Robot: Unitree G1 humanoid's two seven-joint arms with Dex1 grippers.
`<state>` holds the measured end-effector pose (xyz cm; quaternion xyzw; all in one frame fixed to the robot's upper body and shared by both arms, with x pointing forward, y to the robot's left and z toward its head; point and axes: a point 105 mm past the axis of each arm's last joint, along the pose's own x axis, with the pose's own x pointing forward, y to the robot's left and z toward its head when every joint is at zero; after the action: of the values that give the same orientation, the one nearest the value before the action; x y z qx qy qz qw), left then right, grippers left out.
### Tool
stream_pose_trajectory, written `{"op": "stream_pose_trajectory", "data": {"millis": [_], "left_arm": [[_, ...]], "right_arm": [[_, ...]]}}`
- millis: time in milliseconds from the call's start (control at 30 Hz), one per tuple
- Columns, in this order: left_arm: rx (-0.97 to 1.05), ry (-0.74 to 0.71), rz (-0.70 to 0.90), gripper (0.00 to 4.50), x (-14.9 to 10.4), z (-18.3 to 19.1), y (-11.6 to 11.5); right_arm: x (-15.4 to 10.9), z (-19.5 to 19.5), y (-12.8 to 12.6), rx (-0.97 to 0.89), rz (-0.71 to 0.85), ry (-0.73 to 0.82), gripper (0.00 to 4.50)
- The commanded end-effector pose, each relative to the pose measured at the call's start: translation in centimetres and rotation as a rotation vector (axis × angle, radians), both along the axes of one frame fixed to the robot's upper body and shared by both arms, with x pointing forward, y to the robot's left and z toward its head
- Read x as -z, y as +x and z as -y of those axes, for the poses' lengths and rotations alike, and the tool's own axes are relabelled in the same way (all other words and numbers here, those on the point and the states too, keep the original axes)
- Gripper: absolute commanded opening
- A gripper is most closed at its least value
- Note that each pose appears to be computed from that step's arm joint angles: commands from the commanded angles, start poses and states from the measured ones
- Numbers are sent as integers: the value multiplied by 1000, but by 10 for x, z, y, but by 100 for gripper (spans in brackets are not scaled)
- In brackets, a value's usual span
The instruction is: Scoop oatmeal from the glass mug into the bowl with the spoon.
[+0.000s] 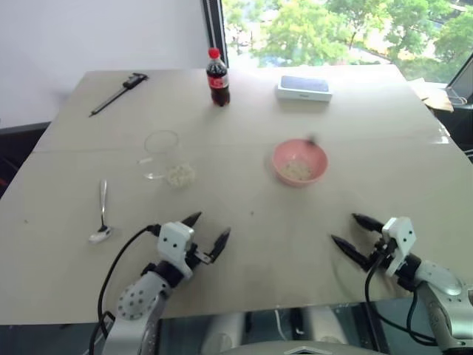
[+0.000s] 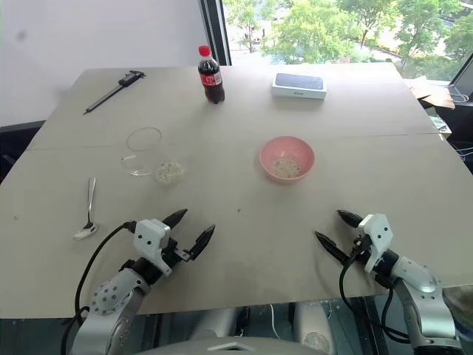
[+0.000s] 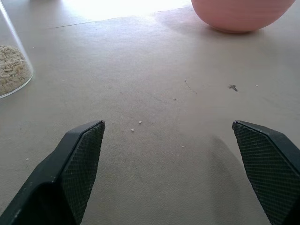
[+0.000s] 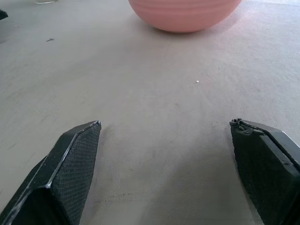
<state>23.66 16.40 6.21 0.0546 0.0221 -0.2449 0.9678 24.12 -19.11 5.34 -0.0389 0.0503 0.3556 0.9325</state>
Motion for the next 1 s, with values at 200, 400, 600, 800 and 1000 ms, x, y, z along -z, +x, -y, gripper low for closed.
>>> {"op": "stream_pose_trajectory", "data": {"millis": [200,400,600,800,1000], "left_arm": [[-6,-8,-6,450,0,3,-7],[-34,-10,1,450,-2,0,-6],[-51,-6,3,450,-2,-3,-4],[-52,-40,-9,450,-5,-3,-3],[-116,-24,-10,450,-7,-10,-2]], "right_arm": [[10,10,1,9,-29,-22,444],[9,7,0,-1,-28,-24,444],[8,3,0,-4,-23,-20,444],[4,-4,3,-15,-11,-13,444],[1,-8,5,-28,-8,-4,444]]}}
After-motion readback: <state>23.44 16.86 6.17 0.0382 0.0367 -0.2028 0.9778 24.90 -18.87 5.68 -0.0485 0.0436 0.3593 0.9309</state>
